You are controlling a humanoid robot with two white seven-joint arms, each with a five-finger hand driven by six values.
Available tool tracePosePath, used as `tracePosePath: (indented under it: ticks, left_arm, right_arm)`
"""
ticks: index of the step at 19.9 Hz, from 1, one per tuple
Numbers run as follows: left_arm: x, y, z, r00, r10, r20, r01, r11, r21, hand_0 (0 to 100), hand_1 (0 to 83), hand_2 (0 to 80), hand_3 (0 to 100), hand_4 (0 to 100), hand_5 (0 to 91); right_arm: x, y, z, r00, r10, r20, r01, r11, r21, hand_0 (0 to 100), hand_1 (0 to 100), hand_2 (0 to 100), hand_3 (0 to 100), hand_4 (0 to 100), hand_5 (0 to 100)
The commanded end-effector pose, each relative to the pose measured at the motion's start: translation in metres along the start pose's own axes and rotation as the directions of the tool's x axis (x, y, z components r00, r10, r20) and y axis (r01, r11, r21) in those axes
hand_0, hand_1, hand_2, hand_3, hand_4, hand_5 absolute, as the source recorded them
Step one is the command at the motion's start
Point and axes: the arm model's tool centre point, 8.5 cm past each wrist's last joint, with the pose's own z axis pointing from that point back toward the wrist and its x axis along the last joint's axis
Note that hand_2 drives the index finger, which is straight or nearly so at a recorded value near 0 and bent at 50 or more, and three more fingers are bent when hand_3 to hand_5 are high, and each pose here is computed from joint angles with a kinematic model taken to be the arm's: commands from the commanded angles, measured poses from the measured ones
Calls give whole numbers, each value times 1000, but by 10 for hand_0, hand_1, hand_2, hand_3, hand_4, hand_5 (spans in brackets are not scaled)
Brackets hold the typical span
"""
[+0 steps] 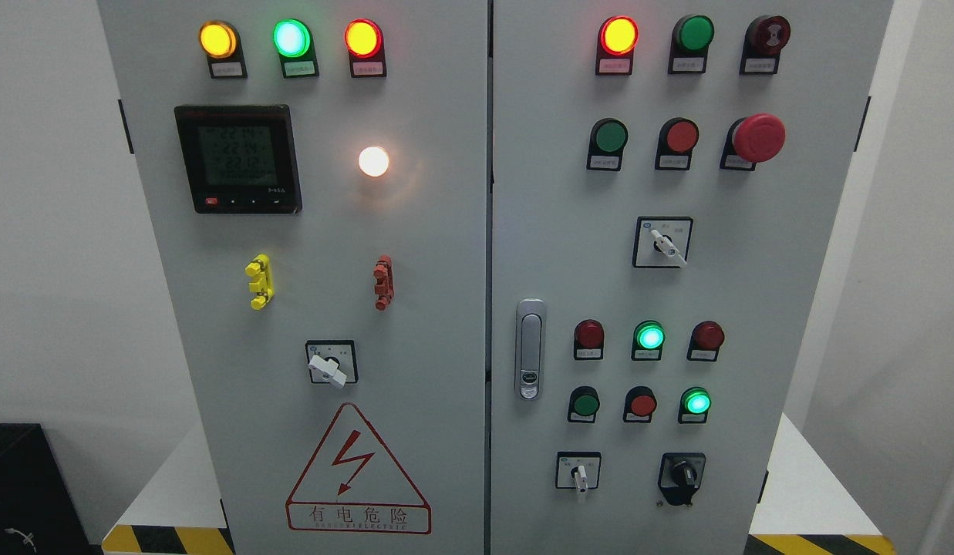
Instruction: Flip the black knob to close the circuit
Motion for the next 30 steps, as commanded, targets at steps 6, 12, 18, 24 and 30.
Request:
tracePosePath:
  ticks: [6, 12, 18, 24, 30]
  left_arm:
    - [-7, -1, 2, 999, -43, -21, 42, 999, -8, 120, 556, 0, 0, 0, 0]
    - [-7, -1, 2, 999, -43, -21, 42, 999, -9, 120, 556, 0, 0, 0, 0]
    - [-7, -1, 2, 999, -43, -21, 42, 999, -8, 120, 556, 0, 0, 0, 0]
    - [-7, -1, 2, 999, -41, -21, 41, 999, -9, 120, 556, 0, 0, 0, 0]
    - [-7, -1, 2, 999, -41, -21, 41, 999, -9, 120, 556, 0, 0, 0, 0]
  right_arm:
    - [19, -37, -9, 991, 132, 22, -129, 986, -106, 0, 122, 791, 943, 781, 824]
    - [26, -45, -15, 983, 183, 24, -178, 974, -138, 0, 118, 789, 945, 783, 824]
    - [30, -49, -17, 978, 208, 28, -201, 968, -153, 0, 48, 783, 945, 784, 825]
    - [36, -54, -21, 968, 250, 32, -241, 954, -177, 0, 0, 780, 943, 782, 819]
    - [40, -56, -24, 963, 269, 27, -261, 950, -173, 0, 0, 785, 944, 784, 814]
